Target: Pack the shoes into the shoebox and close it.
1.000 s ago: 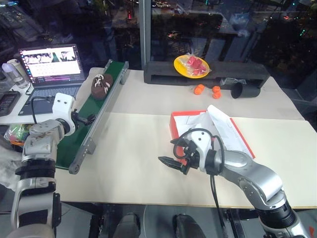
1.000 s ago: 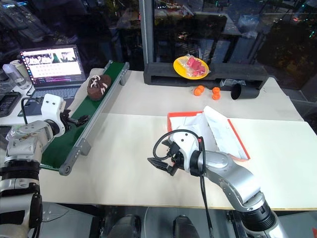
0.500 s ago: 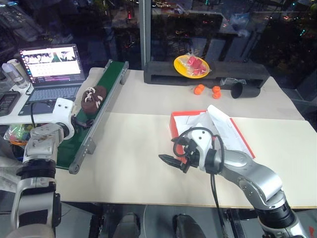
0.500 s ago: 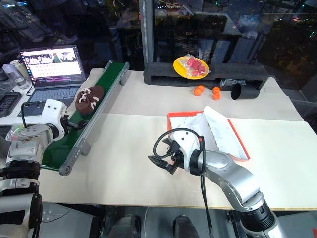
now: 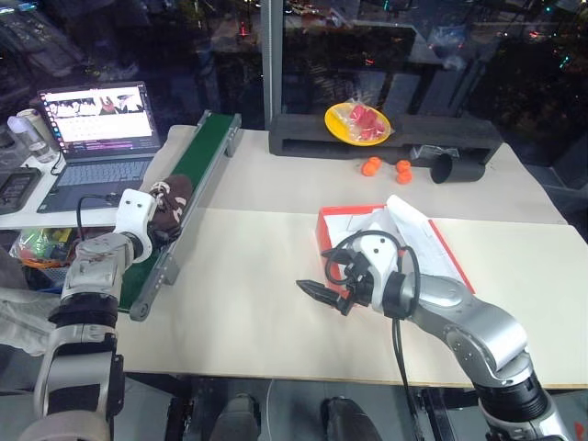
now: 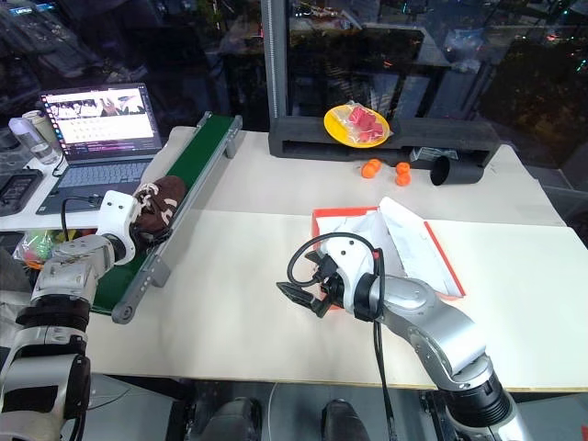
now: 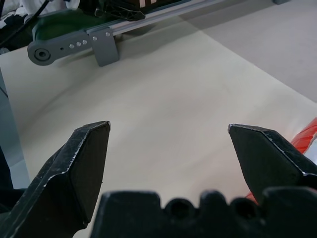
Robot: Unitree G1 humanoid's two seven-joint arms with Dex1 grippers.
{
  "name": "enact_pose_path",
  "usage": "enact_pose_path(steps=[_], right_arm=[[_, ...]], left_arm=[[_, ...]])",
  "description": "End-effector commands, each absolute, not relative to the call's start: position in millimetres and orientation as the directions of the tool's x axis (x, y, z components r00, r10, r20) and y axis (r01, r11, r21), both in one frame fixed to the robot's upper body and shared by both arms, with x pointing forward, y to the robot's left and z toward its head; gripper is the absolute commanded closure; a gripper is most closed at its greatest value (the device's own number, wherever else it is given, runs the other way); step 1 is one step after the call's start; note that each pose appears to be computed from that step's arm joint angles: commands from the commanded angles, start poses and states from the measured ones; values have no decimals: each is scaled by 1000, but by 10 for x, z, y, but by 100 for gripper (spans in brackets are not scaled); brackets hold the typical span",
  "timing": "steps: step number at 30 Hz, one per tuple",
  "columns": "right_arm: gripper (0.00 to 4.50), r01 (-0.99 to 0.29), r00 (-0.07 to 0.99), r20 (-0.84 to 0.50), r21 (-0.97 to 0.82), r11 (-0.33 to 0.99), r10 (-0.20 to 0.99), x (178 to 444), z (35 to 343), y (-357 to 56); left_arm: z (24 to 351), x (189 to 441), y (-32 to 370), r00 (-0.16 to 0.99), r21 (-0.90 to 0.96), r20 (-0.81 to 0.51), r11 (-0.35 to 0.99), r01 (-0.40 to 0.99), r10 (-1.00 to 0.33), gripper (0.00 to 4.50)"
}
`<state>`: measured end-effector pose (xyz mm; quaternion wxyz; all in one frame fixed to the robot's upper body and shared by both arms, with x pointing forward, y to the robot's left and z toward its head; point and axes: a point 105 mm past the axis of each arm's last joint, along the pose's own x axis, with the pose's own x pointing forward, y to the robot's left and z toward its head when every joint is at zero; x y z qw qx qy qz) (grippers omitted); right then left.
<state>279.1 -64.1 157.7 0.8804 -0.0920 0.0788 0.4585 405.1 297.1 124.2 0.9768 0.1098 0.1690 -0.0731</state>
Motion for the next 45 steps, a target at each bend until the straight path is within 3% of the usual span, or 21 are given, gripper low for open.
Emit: enact_pose_path(steps=[1, 4, 6, 8, 9, 15, 22, 30, 34, 36, 40, 41, 43, 44, 45], right_arm=[[0, -807, 591, -139, -105, 581, 795, 2851, 1831, -643], [0, -730, 681, -49, 44, 682, 731, 3112, 2015, -728], [0, -628, 764, 28, 261, 733, 644, 3375, 2164, -826], [0, -428, 849, 29, 624, 654, 528, 3677, 2141, -912], [0, -377, 851, 4, 700, 606, 525, 3727, 2088, -885], [0, -408, 801, 54, 778, 478, 596, 3753, 2391, -647], [0, -421, 794, 52, 766, 486, 605, 3743, 2554, -554], [0, -382, 816, 28, 775, 503, 577, 3773, 2481, -583], [92, -349, 848, 17, 770, 535, 530, 3812, 2446, -676], [176, -354, 848, 22, 766, 536, 529, 3808, 2459, -680], [296, -363, 851, 19, 745, 560, 525, 3803, 2474, -687], [337, -364, 850, 20, 744, 560, 526, 3802, 2476, -685], [378, -364, 851, 27, 750, 552, 525, 3803, 2492, -686], [379, -358, 855, 28, 755, 550, 517, 3811, 2499, -700], [379, -342, 868, 25, 755, 560, 496, 3832, 2504, -740]], left_arm=[[1796, 4171, 2823, 982, 140, -112, 976, 170, -155, 187], [2139, 4163, 2527, 965, 33, 64, 967, 252, -253, 187], [2245, 4108, 2229, 927, -24, 125, 933, 358, -353, 187], [2273, 4006, 1842, 863, -70, 157, 866, 495, -481, 187], [2253, 3954, 1681, 833, -85, 153, 833, 547, -532, 187], [2228, 3709, 997, 682, -100, 136, 675, 731, -719, 187], [2203, 3586, 635, 592, -110, 122, 582, 806, -797, 187], [2205, 3481, 444, 528, -88, 122, 520, 849, -841, 187], [2193, 3518, 459, 541, -74, 111, 536, 841, -834, 187], [2166, 3531, 463, 549, -57, 95, 546, 836, -831, 187], [2129, 3559, 477, 568, -28, 83, 567, 823, -819, 187], [2130, 3563, 481, 571, -26, 86, 571, 820, -816, 90], [2101, 3542, 457, 560, -2, 71, 561, 828, -826, 30], [2074, 3524, 442, 552, 27, 56, 554, 832, -832, 3], [2045, 3507, 433, 542, 36, 44, 544, 838, -839, 3]])
